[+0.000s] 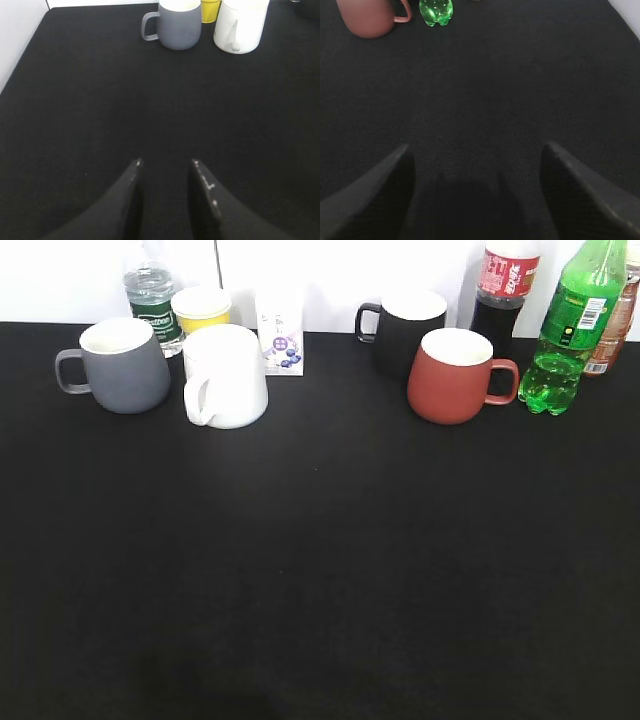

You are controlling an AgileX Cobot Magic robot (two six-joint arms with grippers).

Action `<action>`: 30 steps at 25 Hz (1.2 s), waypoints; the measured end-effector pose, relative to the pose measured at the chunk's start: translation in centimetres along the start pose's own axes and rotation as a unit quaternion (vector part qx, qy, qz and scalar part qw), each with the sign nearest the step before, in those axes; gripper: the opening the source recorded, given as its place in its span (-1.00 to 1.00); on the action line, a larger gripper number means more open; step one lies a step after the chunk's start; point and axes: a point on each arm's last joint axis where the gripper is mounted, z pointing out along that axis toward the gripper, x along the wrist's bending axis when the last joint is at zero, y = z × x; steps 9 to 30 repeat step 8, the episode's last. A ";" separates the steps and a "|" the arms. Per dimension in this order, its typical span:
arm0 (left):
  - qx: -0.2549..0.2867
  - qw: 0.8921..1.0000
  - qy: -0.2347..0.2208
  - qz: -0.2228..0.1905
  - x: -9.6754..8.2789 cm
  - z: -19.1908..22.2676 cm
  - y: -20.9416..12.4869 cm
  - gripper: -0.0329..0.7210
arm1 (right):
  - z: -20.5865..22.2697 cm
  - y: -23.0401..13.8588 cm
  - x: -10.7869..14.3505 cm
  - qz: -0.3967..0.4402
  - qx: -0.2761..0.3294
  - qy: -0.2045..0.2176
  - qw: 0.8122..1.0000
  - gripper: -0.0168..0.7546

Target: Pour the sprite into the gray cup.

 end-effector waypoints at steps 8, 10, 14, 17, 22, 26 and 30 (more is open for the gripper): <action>0.000 1.000 0.000 0.000 0.0 0.0 0.0 -0.30 | 0.0 0.0 0.0 0.000 0.000 0.000 1.000 0.58; 0.000 1.000 0.000 0.000 0.0 0.0 0.0 -0.30 | 0.0 0.0 0.0 0.000 0.000 0.000 1.000 0.58; 0.000 1.000 0.000 0.000 0.0 0.0 0.0 -0.30 | 0.0 0.0 0.0 0.000 0.000 0.000 1.000 0.58; 0.000 1.000 0.000 0.000 0.0 0.0 0.0 -0.30 | 0.0 0.0 0.0 0.000 0.000 0.000 1.000 0.58; 0.000 1.000 0.000 0.000 0.0 0.0 0.0 -0.30 | 0.0 0.0 0.0 0.000 0.000 0.000 1.000 0.58; 0.000 1.000 0.000 0.000 0.0 0.0 0.0 -0.30 | 0.0 0.0 0.0 0.000 0.000 0.000 1.000 0.58; 0.000 1.000 0.000 0.000 0.0 0.0 0.0 -0.30 | 0.0 0.0 0.0 0.000 0.000 0.000 1.000 0.58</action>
